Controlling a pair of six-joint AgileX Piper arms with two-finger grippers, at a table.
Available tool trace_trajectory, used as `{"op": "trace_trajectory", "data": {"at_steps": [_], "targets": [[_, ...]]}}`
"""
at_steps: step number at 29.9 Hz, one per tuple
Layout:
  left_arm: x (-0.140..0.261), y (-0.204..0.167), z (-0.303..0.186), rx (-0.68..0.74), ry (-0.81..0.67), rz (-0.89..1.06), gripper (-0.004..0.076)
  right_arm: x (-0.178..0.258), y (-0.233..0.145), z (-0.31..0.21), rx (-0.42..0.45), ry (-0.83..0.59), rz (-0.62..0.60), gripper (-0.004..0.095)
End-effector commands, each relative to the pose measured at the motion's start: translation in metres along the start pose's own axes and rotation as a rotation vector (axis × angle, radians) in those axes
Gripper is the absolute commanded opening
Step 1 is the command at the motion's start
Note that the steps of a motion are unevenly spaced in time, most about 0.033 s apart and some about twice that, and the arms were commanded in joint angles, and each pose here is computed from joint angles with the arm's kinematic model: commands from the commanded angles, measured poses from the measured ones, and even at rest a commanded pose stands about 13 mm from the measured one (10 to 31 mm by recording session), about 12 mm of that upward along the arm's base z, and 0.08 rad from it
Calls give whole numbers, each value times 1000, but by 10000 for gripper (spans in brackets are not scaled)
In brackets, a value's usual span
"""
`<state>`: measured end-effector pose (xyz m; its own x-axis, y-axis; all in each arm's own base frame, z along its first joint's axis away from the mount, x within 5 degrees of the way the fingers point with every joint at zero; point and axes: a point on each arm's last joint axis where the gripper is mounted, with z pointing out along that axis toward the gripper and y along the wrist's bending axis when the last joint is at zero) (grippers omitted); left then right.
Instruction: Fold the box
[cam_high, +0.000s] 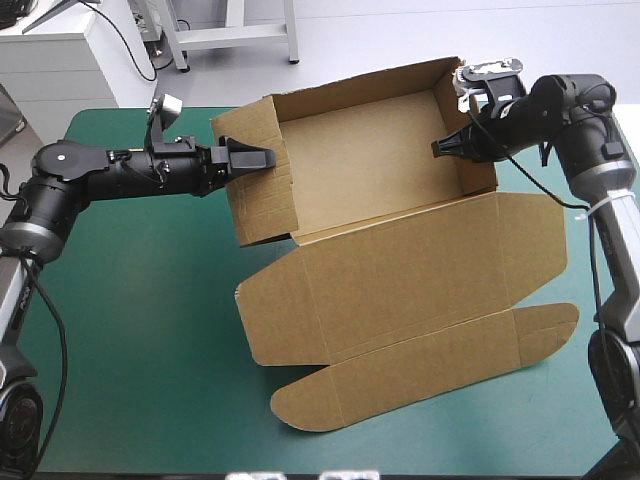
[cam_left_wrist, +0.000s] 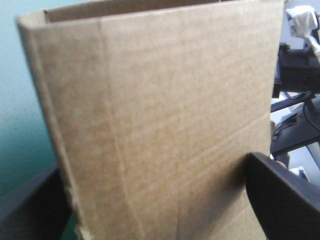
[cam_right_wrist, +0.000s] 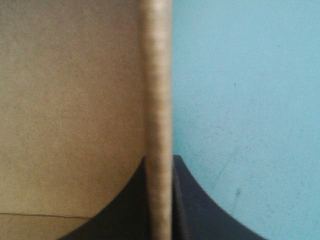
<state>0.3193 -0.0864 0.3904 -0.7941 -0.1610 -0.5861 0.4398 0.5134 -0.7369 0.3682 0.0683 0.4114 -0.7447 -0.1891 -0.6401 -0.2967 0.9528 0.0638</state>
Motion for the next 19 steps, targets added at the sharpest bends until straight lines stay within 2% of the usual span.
{"op": "trace_trajectory", "data": {"at_steps": [1,5,9,19], "targets": [[-7,-33,-6,-35,-40,38,640,-13,16,-37,-14,-168,-3,-13],[-7,-45,6,-168,-73,55,601,-17,30,-43,-1,-229,-26,-13],[-2,-53,19,-229,-104,48,569,-17,41,-45,41,-242,-46,-13],[14,-73,46,-347,-151,47,566,-19,53,-45,42,-267,-49,-13]]}}
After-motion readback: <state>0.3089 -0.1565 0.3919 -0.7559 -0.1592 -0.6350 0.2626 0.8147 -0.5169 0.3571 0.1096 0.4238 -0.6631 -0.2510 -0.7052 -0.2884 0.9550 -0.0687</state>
